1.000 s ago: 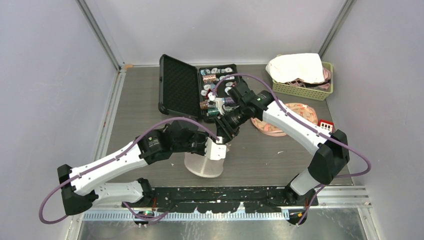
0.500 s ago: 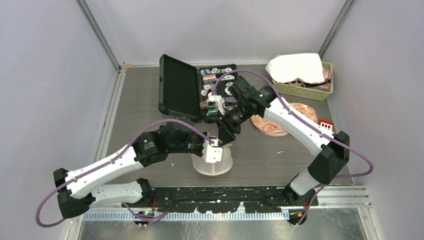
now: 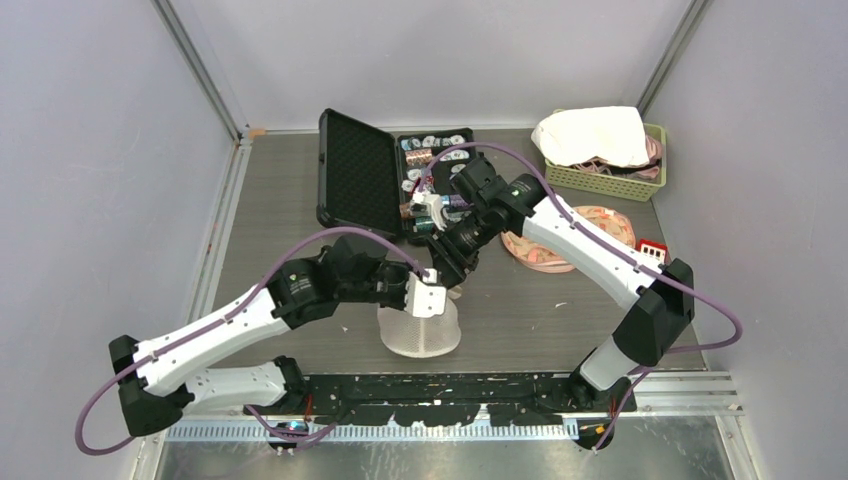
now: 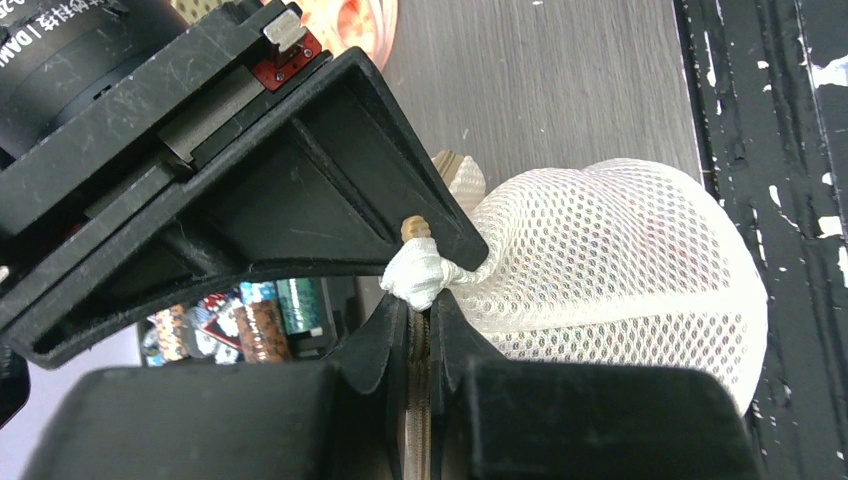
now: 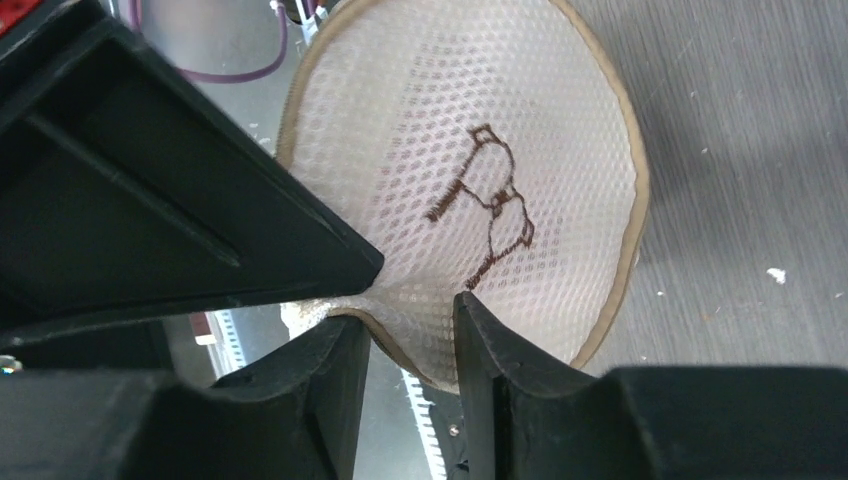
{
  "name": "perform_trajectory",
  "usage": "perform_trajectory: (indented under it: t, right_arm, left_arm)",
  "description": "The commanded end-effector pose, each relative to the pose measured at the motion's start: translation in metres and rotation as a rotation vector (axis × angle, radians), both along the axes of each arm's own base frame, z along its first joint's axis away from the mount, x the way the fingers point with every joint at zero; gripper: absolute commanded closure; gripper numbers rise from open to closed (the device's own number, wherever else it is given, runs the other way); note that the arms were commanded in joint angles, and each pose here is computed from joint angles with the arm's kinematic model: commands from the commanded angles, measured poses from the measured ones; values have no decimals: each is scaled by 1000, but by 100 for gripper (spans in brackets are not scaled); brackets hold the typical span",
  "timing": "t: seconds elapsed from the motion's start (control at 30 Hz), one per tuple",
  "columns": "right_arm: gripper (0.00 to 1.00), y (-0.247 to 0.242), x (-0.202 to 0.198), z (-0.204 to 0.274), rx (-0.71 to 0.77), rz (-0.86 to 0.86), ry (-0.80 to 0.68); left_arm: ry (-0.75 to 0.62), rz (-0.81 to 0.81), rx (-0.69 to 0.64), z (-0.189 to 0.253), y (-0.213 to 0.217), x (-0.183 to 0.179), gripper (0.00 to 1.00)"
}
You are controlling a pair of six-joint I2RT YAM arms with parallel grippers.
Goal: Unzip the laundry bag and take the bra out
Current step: Unzip the laundry bag at the center of the board.
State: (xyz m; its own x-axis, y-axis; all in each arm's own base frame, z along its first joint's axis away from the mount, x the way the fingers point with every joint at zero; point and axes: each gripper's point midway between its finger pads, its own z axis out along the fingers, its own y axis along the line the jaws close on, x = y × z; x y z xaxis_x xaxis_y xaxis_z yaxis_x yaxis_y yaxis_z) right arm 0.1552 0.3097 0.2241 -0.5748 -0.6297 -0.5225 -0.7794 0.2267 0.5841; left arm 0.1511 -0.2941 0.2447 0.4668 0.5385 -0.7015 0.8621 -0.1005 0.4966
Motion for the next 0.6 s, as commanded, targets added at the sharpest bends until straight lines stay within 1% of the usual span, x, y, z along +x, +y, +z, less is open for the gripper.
perform_trajectory:
  t: [0.0,0.1,0.17,0.27,0.4,0.57]
  right_arm:
    - [54,75,21,47,265,16,-103]
    - [53,78,34,40,239,-45,-102]
    - [53,67,50,35,222,-83,-103]
    - [53,43,75,31,197,-136,-132]
    - [51,13,79,33,166,-95,-217]
    - [50,-17,89,42,153,-134,-236]
  left_arm:
    - [-14,-209,-243,61,-66,-20,95]
    - [-17,-197,-237,60,-70,-18,98]
    - [-11,-148,-245,61,-67,-12,100]
    - [14,-75,-272,64,-52,-5,100]
    - [88,18,-310,60,-28,10,100]
    - [120,55,-351,61,-16,18,100]
